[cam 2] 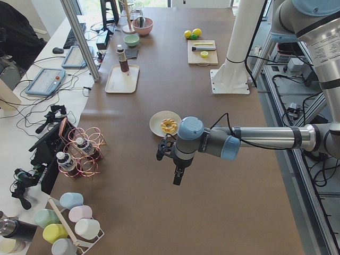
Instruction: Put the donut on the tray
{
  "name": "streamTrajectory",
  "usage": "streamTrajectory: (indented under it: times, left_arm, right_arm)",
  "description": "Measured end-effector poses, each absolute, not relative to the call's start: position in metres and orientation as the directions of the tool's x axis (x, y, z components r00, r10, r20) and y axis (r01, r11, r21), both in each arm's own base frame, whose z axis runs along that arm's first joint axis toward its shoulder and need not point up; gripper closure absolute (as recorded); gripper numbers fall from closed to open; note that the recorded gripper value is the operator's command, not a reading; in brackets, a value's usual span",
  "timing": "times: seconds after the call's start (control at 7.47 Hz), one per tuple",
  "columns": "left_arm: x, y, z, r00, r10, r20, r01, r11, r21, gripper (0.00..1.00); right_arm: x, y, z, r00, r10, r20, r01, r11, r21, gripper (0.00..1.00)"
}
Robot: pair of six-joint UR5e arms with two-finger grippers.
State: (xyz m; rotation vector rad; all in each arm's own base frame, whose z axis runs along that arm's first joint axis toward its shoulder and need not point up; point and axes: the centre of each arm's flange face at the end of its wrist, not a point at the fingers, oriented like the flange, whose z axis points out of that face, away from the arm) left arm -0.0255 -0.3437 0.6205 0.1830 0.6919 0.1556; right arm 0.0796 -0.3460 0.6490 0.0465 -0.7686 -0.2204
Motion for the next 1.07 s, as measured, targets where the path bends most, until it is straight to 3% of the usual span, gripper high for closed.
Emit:
streamTrajectory:
  times: [1.07]
  left_arm:
    - [-0.0245,-0.3440,0.6217,0.759,0.204,-0.618,-0.084,0.972,0.218,0.02]
  right_arm:
    - [0.0793,-0.3375,0.6517,0.666,-0.209,0.716,0.171,0.977,0.126,0.01]
